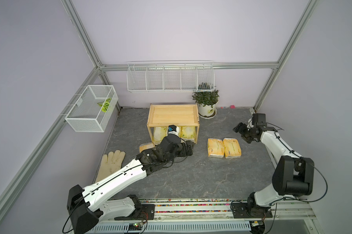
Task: Place the tissue boxes on the shelf by color
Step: Adjust the box of tissues at the center of the board, then move the box of tissues to the center of the board.
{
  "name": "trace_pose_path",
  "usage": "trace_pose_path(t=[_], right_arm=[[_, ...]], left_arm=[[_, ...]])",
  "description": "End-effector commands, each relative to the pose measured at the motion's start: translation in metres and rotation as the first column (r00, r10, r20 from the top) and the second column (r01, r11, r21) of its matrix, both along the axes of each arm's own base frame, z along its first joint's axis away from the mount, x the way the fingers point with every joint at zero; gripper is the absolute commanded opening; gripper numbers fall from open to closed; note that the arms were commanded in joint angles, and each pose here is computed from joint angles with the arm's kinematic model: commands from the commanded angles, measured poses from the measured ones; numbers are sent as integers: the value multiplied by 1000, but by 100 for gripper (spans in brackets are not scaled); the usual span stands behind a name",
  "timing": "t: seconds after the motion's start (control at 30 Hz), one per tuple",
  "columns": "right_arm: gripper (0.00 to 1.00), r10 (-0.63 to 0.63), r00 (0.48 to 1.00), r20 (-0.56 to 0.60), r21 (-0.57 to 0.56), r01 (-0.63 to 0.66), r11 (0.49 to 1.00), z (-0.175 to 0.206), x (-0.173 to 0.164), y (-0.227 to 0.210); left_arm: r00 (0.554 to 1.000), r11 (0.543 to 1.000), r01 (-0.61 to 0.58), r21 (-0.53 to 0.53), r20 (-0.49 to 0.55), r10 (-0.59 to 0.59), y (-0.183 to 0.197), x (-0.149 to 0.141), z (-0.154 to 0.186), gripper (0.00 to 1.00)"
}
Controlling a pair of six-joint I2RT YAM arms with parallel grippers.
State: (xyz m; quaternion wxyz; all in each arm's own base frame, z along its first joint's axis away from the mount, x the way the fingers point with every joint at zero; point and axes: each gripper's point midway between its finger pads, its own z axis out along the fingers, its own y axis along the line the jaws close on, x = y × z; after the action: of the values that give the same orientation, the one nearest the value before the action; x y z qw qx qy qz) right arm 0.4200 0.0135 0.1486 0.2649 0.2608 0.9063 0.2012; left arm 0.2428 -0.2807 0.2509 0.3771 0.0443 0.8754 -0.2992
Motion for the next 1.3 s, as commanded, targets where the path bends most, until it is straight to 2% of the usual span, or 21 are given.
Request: trace_pose_path(t=[0.0, 0.23, 0.43, 0.83, 1.13, 1.27], right_arm=[[82, 155, 986, -57, 25, -154, 988, -13, 11, 38], [81, 237, 962, -137, 57, -231, 971, -47, 46, 86], [81, 267, 945, -189, 65, -259, 964, -72, 51, 107], [81, 319, 919, -230, 100, -304, 947, -104, -2, 144], [80, 378, 909, -177, 128, -360, 924, -90, -53, 192], [80, 391, 910, -141, 117, -376, 919, -77, -61, 205]], left_arm=[[1000, 1000, -21, 16, -4, 21, 7, 1, -4, 100], [999, 999, -35, -2, 17, 35, 15, -2, 8, 100], [999, 999, -45, -5, 21, 45, 21, -4, 12, 100], [999, 1000, -28, -6, 28, 29, 16, -2, 15, 100], [1000, 1000, -16, -6, 17, 16, 13, -4, 8, 100], [1000, 1000, -8, 8, 1, 8, 13, -5, -5, 100]])
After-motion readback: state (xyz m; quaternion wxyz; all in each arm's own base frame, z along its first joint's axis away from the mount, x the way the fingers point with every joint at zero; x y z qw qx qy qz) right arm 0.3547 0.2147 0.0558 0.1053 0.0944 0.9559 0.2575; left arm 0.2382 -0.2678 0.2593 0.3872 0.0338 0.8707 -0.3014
